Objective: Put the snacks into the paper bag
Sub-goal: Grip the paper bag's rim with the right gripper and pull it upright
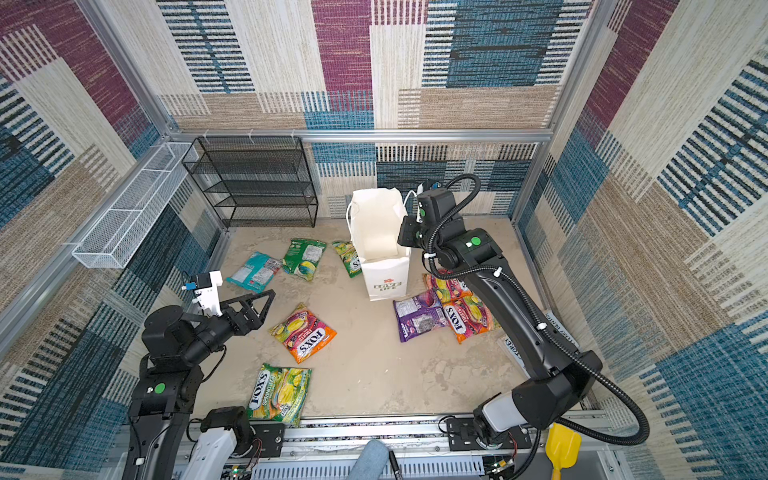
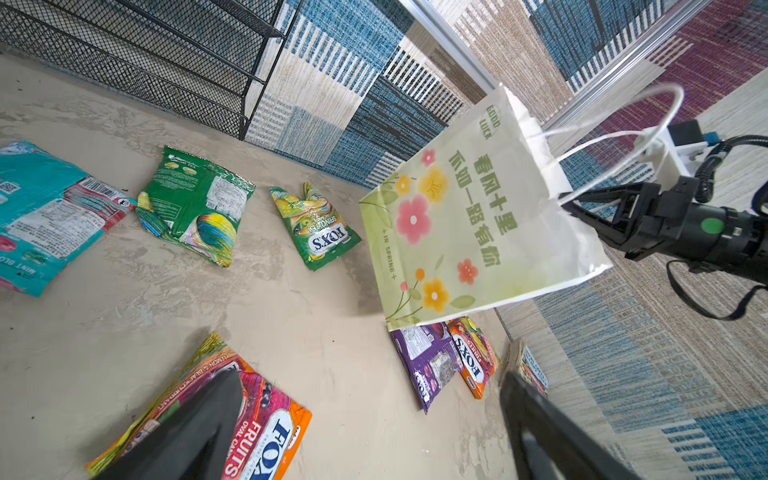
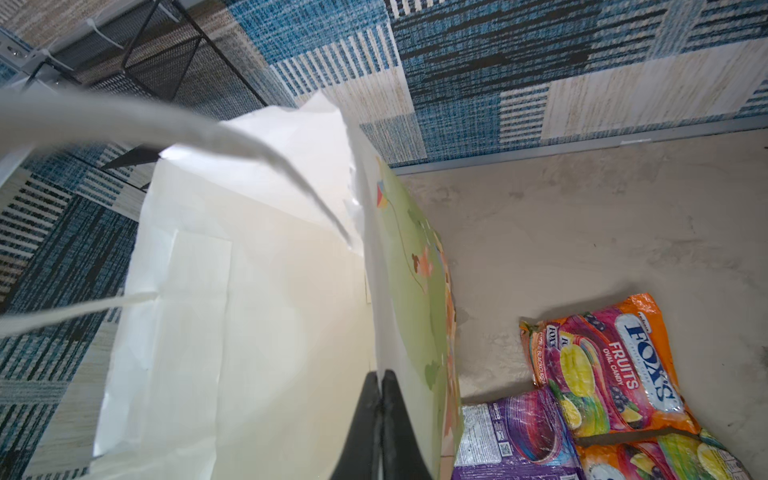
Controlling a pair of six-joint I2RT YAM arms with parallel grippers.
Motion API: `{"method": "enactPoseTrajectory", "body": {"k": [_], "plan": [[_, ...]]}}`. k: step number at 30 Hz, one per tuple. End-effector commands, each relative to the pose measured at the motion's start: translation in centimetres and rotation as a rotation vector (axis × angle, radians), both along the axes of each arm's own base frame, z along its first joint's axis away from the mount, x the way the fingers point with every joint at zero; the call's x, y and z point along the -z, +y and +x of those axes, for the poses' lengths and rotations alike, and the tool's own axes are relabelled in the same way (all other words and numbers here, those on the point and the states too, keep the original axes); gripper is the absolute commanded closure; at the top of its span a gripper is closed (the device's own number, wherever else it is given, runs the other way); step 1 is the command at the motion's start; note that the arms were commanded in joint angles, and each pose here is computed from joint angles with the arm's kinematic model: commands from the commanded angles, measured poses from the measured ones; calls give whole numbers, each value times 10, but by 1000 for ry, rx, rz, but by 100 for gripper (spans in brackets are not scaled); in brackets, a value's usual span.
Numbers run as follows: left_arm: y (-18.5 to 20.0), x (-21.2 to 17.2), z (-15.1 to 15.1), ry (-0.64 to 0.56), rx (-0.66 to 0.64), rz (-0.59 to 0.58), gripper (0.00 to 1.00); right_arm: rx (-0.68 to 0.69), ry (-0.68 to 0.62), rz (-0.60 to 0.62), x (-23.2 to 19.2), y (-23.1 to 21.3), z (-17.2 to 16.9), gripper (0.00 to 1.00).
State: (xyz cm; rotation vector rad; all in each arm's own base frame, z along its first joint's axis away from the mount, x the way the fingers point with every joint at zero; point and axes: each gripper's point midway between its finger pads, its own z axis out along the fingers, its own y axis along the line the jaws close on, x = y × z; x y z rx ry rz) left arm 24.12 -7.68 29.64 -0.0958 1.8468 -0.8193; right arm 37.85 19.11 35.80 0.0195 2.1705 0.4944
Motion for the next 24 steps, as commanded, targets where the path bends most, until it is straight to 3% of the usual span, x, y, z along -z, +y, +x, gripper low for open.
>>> {"method": "enactPoseTrajectory", "body": {"k": [1, 6, 18, 24], "plan": [[-5, -14, 0, -56, 35, -9, 0, -107, 11, 25, -3, 16, -9, 100], [-6, -15, -3, -60, 40, -16, 0, -166, 62, -45, 2, 18, -14, 100], [-2, -24, -12, -115, 6, -6, 0, -314, 75, 25, 34, 34, -43, 100], [9, -11, -1, -51, -52, 12, 1, -325, 117, 72, 61, 40, -48, 100]]}}
